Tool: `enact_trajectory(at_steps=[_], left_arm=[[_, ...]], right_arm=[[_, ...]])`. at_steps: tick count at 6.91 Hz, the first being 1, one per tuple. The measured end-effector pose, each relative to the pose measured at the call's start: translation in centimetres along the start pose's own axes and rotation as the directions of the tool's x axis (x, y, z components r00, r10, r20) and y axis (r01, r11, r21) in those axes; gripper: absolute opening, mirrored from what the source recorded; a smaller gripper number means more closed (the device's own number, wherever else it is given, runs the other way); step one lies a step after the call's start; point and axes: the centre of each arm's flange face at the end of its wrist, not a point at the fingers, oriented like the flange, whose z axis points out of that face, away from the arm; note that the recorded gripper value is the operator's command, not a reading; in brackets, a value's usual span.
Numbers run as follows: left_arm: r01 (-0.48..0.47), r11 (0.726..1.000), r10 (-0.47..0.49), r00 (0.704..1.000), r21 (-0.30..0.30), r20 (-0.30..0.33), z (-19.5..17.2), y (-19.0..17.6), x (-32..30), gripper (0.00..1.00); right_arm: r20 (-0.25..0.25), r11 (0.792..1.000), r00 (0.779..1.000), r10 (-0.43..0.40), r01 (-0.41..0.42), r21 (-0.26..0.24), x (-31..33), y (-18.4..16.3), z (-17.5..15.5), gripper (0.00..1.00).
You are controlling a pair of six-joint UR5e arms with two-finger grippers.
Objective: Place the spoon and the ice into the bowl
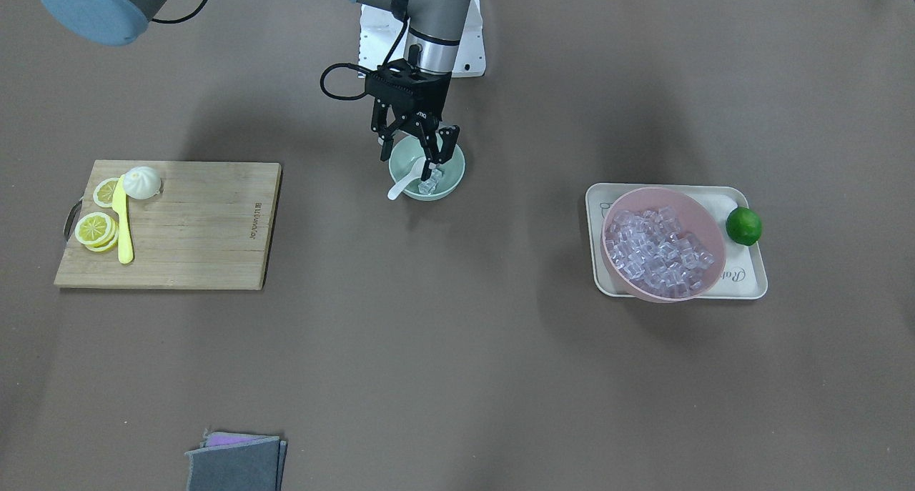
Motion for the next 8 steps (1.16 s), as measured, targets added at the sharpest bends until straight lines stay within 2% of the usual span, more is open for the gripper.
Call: enact_trajectory(at_steps=[1,2,3,4,5,6,8], left_arm=[[0.023,1.000,-0.023,1.000,-0.021,0.004,0.4,0.4,-0.6,0.99],[0.078,0.994,-0.077,0.997,-0.076,0.013,1.3,1.4,-1.6,0.99],[0.136,0.981,-0.134,0.991,-0.135,0.021,2.0,2.7,-2.3,0.99],[0.199,0.965,-0.197,0.980,-0.171,0.028,2.5,4.0,-2.7,0.99],[0.288,0.941,-0.284,0.958,-0.179,0.044,2.6,4.6,-2.7,0.99],[0.372,0.912,-0.367,0.928,-0.173,0.060,2.5,5.3,-2.4,0.99],[0.422,0.890,-0.418,0.906,-0.171,0.062,2.5,6.3,-2.0,0.99]], right_arm=[[-0.004,0.999,0.999,-0.047,0.047,-0.010,0.0,-3.2,0.3,1.00],[-0.010,0.994,0.995,-0.103,0.103,-0.037,0.8,-7.0,0.7,1.00],[-0.006,0.983,0.985,-0.170,0.169,-0.076,2.3,-11.1,0.8,1.00],[0.008,0.960,0.968,-0.252,0.251,-0.125,4.4,-15.5,1.0,1.00],[0.033,0.926,0.941,-0.336,0.337,-0.172,6.9,-19.8,1.7,1.00],[0.073,0.871,0.898,-0.434,0.439,-0.221,10.5,-24.7,3.7,1.00],[0.153,0.734,0.784,-0.602,0.618,-0.281,20.5,-34.8,7.9,1.00]])
